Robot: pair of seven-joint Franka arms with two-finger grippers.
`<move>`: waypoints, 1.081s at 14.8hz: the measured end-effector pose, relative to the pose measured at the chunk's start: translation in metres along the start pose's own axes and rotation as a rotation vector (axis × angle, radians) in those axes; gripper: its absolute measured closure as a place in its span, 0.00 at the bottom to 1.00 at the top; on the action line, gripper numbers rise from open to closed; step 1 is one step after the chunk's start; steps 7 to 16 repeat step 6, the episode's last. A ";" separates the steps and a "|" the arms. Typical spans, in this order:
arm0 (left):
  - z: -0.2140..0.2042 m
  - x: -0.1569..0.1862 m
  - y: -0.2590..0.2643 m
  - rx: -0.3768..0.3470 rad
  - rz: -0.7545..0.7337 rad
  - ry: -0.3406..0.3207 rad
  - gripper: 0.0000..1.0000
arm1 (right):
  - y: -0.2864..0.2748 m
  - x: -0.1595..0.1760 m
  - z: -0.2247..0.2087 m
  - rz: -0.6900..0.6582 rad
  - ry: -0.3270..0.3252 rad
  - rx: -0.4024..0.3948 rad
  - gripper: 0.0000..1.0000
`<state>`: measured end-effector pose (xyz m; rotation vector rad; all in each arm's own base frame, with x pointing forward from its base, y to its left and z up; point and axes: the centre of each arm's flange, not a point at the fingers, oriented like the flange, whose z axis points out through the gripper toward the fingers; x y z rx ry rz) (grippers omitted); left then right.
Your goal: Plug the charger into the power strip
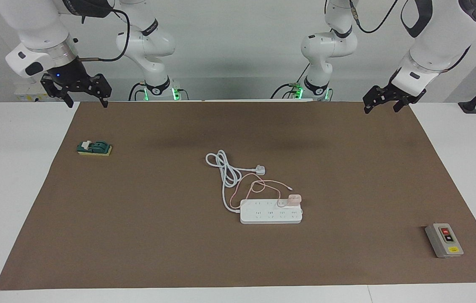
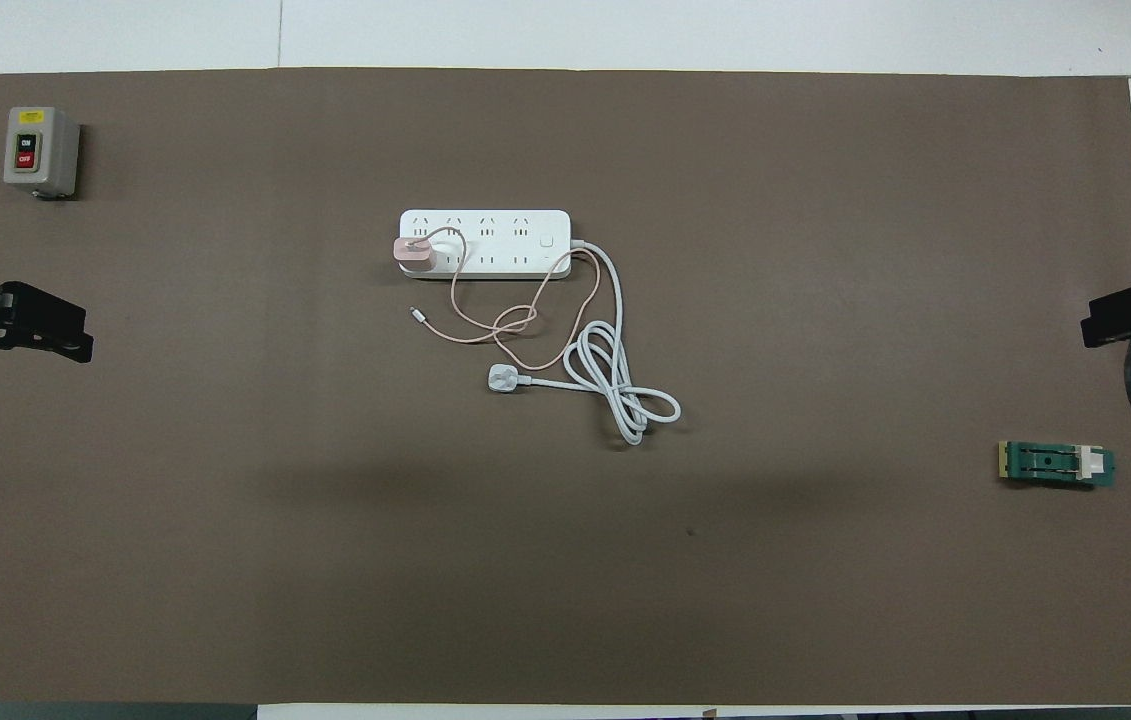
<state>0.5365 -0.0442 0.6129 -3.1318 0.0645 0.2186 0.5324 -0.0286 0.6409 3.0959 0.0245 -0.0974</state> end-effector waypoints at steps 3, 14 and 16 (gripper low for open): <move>-0.001 0.000 0.000 0.000 0.016 0.005 0.00 | 0.000 0.000 0.000 0.000 0.000 0.000 0.00; -0.001 0.000 0.001 0.000 0.020 0.005 0.00 | 0.000 0.000 0.000 0.000 0.000 0.000 0.00; -0.001 0.000 0.001 0.000 0.020 0.005 0.00 | 0.000 0.000 0.000 0.000 0.000 0.000 0.00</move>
